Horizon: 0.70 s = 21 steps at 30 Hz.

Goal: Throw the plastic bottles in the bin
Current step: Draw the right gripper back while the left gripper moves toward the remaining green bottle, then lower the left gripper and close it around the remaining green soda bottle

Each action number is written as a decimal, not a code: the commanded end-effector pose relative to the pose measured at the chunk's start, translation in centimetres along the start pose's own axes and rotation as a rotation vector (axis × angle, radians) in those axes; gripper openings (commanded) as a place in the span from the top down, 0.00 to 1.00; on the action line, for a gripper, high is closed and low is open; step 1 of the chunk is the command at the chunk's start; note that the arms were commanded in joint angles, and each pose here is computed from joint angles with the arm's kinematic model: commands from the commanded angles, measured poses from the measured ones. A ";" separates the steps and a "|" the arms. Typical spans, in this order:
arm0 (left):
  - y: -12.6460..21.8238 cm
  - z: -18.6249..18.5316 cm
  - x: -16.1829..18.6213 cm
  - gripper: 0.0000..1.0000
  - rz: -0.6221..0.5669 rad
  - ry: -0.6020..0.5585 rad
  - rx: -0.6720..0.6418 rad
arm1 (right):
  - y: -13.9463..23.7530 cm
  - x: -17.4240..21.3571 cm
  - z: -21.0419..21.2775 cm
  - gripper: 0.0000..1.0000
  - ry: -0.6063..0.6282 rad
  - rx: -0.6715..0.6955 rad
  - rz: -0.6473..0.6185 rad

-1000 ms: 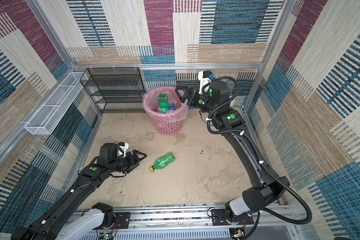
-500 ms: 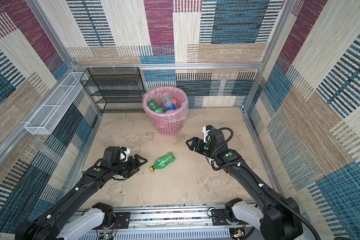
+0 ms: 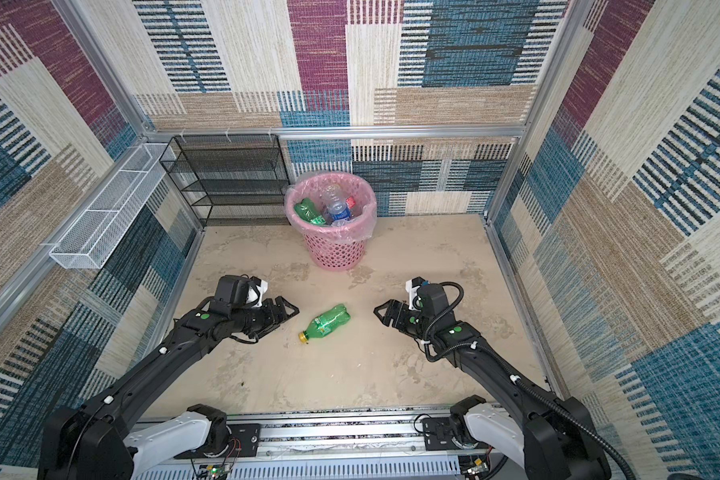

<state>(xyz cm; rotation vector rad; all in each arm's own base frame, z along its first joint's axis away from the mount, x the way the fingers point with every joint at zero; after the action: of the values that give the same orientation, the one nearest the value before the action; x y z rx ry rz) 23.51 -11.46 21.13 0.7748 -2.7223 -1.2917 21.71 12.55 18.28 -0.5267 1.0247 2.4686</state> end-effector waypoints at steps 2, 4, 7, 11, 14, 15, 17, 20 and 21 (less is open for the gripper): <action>-0.4 -1.0 0.2 0.14 0.028 -0.231 -0.185 | -0.1 -0.2 0.5 0.15 0.008 -0.055 -0.024; -0.8 -1.9 0.7 0.12 0.042 -0.314 -0.255 | 0.0 -0.2 0.4 0.15 0.010 -0.055 -0.028; -1.6 -2.9 1.3 0.09 0.045 -0.399 -0.318 | 0.1 -0.1 0.4 0.15 0.013 -0.054 -0.033; -2.3 -4.2 2.0 0.04 0.043 -0.489 -0.336 | 0.4 0.0 0.5 0.15 0.014 -0.058 -0.039; -3.0 -5.0 2.5 0.01 0.055 -0.546 -0.346 | 0.5 0.1 0.4 0.15 0.015 -0.055 -0.042; -3.3 -5.2 2.6 0.01 0.061 -0.563 -0.349 | 0.5 0.1 0.4 0.15 0.015 -0.052 -0.044; -4.0 -5.5 2.8 0.02 0.077 -0.596 -0.358 | 0.5 0.2 0.3 0.15 0.015 -0.050 -0.044; -5.2 -5.9 3.0 0.02 0.108 -0.632 -0.370 | 0.6 0.2 0.3 0.15 0.016 -0.046 -0.047; -5.6 -5.9 3.0 0.02 0.119 -0.639 -0.375 | 0.6 0.2 0.3 0.15 0.014 -0.043 -0.046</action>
<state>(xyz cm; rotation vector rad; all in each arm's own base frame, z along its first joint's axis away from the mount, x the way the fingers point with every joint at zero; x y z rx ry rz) 24.34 -19.77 20.60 0.2443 -2.7279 -2.1517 20.91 12.34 18.26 -0.5521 0.9841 2.4727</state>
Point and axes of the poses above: each gripper's point midway between its finger pads, its own y axis back along the fingers, its own z axis along the line the jaws close on, x = y × z, the point moved 9 cm from there along y, back along the fingers, and after that the axes turned 10 degrees about y, right-handed, at the moved point
